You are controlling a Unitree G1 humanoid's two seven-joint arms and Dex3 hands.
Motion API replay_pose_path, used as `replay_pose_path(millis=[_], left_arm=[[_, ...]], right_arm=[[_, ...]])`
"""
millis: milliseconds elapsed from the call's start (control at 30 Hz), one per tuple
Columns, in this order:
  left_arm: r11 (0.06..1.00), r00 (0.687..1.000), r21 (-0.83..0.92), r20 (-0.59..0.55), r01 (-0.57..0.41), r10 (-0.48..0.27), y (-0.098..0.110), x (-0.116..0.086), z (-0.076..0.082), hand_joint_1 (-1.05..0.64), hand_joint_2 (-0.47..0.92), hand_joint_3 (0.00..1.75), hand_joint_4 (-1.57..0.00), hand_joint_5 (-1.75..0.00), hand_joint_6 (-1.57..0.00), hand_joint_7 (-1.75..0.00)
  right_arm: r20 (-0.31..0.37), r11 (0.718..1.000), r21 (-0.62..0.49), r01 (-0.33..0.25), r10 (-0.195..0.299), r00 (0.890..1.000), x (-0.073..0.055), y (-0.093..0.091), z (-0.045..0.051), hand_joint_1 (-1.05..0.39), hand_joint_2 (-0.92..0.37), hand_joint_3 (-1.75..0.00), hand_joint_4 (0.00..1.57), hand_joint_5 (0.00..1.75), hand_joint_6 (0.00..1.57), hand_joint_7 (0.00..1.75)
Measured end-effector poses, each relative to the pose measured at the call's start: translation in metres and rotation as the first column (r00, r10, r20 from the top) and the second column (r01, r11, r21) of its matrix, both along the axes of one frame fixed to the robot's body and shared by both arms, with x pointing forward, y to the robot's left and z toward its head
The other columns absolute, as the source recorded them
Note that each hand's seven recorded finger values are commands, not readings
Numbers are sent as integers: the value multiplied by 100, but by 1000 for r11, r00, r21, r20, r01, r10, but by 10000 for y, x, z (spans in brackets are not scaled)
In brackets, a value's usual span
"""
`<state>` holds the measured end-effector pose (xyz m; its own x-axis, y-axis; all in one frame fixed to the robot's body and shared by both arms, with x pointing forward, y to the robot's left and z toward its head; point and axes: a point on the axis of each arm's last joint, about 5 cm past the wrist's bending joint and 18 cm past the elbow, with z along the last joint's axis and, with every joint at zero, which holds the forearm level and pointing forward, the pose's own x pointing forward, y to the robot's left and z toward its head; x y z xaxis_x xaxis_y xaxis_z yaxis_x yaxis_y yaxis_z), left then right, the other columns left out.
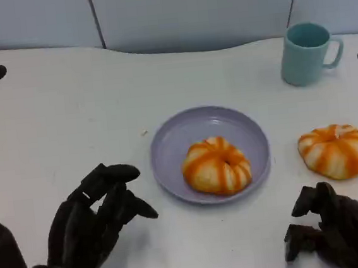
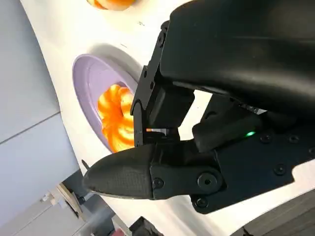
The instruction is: Grasp the bread from the table and place it into the plate.
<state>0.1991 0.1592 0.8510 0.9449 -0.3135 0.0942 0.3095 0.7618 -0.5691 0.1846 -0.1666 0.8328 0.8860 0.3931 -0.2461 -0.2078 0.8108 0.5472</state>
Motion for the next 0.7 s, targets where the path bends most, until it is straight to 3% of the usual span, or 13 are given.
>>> replay_pose_path(millis=[200, 700], left_arm=[[1000, 996, -13, -92, 2, -3, -21, -106, -93, -58, 92, 35, -68, -174, -50, -145], [996, 997, 92, -81, -3, 10, -58, -61, -165, -58, 92, 34, -66, -174, -53, -143]], right_arm=[[0, 1000, -4, 5, -5, 1000, -23, -8, 3, -47, -92, -43, 131, 111, 119, 102], [-10, 1000, -22, 15, -15, 1000, -44, -133, 2, -46, -92, -45, 127, 115, 116, 104]])
